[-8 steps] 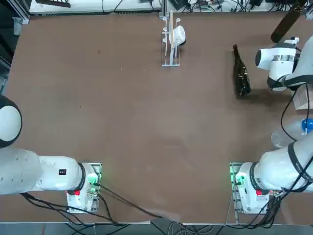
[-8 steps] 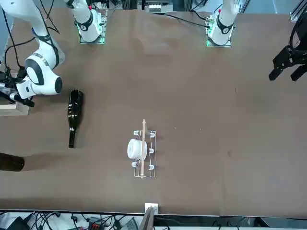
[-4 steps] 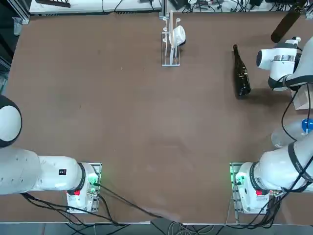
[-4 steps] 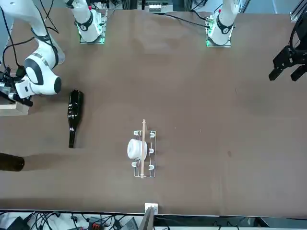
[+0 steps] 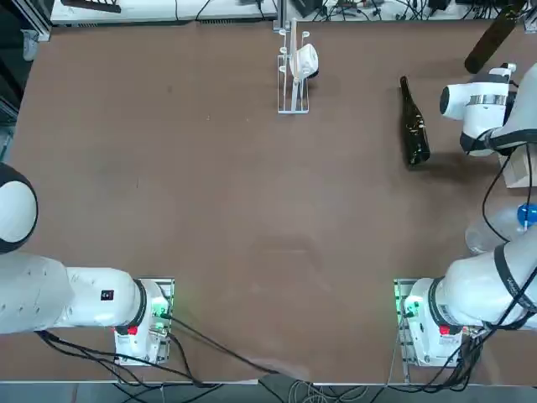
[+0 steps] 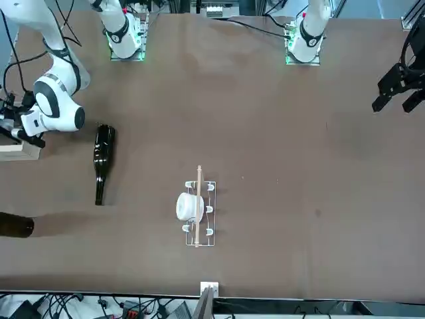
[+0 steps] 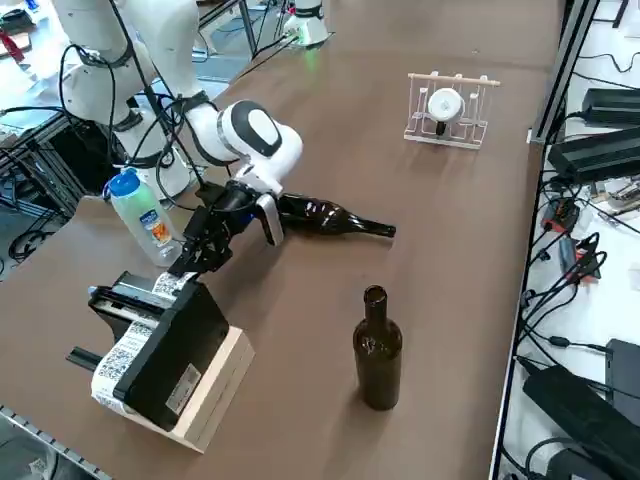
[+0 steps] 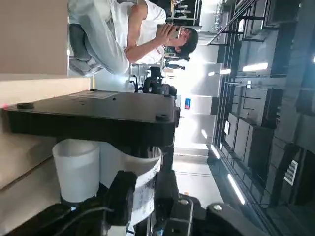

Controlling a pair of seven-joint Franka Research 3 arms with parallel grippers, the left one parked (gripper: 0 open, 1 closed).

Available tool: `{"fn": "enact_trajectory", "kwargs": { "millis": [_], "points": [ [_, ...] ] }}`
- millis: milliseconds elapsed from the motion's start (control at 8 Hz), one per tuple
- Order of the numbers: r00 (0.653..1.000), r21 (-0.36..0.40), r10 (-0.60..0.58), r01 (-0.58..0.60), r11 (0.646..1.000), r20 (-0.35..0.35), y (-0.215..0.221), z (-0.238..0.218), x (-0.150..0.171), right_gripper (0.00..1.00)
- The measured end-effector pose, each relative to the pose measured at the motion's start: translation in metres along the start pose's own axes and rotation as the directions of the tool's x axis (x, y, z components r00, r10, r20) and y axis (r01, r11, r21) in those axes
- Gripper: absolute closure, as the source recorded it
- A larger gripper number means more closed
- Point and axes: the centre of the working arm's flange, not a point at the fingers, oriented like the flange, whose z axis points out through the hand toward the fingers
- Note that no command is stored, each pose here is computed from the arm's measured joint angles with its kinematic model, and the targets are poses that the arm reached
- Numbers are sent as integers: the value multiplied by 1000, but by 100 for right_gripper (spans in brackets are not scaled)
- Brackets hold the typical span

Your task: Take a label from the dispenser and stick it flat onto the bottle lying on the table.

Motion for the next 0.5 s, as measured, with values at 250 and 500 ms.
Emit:
{"fn": "enact_trajectory", "kwargs": {
  "millis": [250, 500],
  "points": [
    [1000, 0, 1, -1, 1000, -9, 0, -5, 2, 72],
    [1000, -8, 0, -1, 1000, -21, 0, -12, 4, 71]
  ]
}}
